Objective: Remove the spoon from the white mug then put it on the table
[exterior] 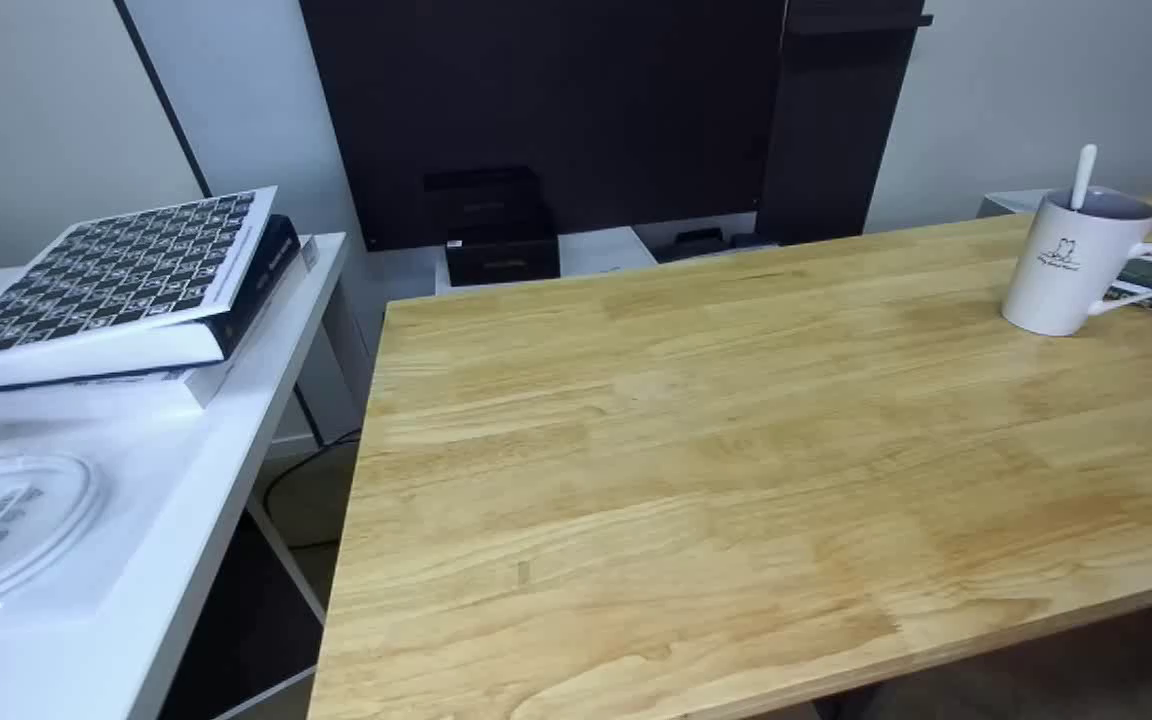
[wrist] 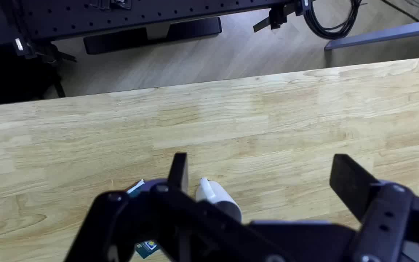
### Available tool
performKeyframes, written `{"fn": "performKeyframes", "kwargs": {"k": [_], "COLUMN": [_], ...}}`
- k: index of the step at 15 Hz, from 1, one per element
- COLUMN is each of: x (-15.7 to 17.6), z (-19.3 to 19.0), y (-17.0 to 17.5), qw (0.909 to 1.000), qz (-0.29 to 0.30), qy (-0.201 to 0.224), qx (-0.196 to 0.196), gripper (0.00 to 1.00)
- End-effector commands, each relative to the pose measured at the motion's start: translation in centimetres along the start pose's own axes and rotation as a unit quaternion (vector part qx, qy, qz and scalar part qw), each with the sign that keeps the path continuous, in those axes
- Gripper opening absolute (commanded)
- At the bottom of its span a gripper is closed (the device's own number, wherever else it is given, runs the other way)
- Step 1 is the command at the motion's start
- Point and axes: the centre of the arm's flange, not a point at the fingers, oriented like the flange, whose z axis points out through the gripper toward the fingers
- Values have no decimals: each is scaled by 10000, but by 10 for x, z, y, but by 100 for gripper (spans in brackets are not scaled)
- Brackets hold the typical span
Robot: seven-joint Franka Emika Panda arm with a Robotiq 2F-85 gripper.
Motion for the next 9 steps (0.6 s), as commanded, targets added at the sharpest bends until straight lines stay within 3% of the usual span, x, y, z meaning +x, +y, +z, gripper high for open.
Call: {"fn": "performKeyframes", "kwargs": {"k": [1, 9], "x": [0, 4], "z": [0, -3], "y": [0, 1], "qw": [10000, 10000], "qz": [0, -8], "qy": [10, 70], "qx": [0, -58], "gripper": [100, 100]}}
